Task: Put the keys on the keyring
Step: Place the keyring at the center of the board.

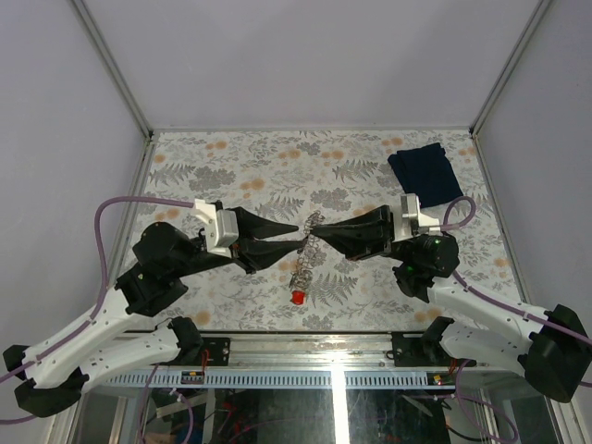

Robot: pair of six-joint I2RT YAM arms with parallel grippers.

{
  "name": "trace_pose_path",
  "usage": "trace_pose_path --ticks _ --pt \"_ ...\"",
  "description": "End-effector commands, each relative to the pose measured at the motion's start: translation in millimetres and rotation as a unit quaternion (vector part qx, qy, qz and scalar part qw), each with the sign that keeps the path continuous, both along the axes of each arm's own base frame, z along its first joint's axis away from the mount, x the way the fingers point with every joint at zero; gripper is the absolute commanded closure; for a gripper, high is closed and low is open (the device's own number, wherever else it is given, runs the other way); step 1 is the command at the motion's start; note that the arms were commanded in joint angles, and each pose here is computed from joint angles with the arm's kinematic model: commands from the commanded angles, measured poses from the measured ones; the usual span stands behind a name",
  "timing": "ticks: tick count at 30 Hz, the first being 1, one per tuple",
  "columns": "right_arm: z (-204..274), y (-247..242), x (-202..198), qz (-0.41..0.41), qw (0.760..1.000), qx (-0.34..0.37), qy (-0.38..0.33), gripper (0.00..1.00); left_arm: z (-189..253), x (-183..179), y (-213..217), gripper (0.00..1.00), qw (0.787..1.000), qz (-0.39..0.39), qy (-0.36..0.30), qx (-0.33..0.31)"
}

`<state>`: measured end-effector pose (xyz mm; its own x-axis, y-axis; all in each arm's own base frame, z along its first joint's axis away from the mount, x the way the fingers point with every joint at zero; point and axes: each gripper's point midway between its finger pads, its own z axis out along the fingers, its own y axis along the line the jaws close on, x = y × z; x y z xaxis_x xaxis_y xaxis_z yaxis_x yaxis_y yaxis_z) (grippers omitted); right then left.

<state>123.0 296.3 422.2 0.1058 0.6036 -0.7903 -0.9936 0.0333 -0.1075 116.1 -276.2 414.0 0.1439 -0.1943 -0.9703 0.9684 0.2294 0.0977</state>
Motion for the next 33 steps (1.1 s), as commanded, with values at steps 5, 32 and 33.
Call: trace_pose_path --ticks 5,32,33 --pt "37 -16 -14 -0.006 0.997 0.047 -0.052 1.00 29 -14 -5 0.71 0.997 -0.042 -0.032 -0.048" --pt "-51 -20 54 -0.202 0.968 -0.148 0.034 1.00 -7 57 5 0.63 0.990 0.137 0.042 0.013" --pt "-61 -22 58 -0.213 0.962 -0.163 0.042 1.00 -15 64 4 0.63 0.987 0.148 0.053 0.023"
